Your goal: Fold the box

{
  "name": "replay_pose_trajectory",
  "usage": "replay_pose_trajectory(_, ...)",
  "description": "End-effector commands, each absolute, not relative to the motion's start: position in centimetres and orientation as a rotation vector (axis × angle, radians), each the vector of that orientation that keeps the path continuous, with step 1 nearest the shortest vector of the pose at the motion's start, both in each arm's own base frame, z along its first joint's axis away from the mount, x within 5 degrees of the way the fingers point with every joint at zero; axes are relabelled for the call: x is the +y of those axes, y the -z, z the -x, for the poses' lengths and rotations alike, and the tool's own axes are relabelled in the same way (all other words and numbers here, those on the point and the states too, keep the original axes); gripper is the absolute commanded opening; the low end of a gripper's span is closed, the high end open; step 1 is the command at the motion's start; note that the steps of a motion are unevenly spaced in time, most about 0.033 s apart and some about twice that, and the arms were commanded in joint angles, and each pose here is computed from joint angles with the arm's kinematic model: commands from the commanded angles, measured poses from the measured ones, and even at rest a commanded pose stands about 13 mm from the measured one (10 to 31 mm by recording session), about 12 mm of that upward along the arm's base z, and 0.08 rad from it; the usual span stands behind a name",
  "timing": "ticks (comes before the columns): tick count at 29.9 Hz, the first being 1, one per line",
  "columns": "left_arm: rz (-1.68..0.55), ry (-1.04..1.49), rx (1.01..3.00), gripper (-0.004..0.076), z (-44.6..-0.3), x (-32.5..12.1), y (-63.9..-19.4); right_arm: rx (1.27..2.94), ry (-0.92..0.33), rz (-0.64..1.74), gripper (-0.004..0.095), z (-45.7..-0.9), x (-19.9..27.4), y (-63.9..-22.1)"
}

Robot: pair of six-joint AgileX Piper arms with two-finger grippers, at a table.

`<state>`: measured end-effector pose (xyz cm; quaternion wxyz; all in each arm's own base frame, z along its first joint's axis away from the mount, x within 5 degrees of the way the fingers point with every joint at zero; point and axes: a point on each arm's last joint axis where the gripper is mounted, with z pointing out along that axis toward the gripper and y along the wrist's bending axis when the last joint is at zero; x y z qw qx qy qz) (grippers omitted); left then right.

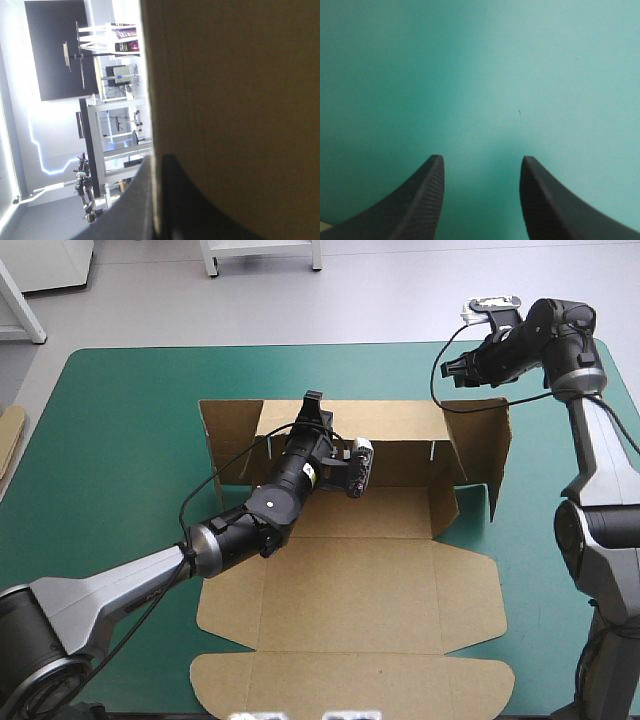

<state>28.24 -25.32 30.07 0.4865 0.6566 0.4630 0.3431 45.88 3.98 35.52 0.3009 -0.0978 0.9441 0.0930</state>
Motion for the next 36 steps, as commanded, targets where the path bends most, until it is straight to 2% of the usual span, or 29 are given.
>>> replay_pose_trajectory(1,-1.518,-0.902,1.094,-0.0008,-28.1,-25.0,-32.3,2.448,-0.224,0.252,0.0439,-44.4,3.7,-38.7)
replay_pose_trajectory(12,-1.461,-0.93,1.168,-0.0008,-28.5,-24.7,-31.8,2.536,-0.206,0.263,0.0437,-43.4,3.5,-37.5)
replay_pose_trajectory(22,-1.454,-0.935,1.176,-0.0008,-28.6,-24.6,-31.8,2.578,-0.216,0.302,0.0435,-39.7,3.4,-38.0)
replay_pose_trajectory(31,-1.435,-0.92,1.193,-0.0008,-28.6,-24.6,-31.8,2.59,-0.411,0.416,0.0392,-36.6,4.7,-36.9)
replay_pose_trajectory(36,-1.435,-0.92,1.193,-0.0008,-28.6,-24.6,-31.8,2.504,-0.383,0.415,0.0391,-34.8,4.5,-37.7)
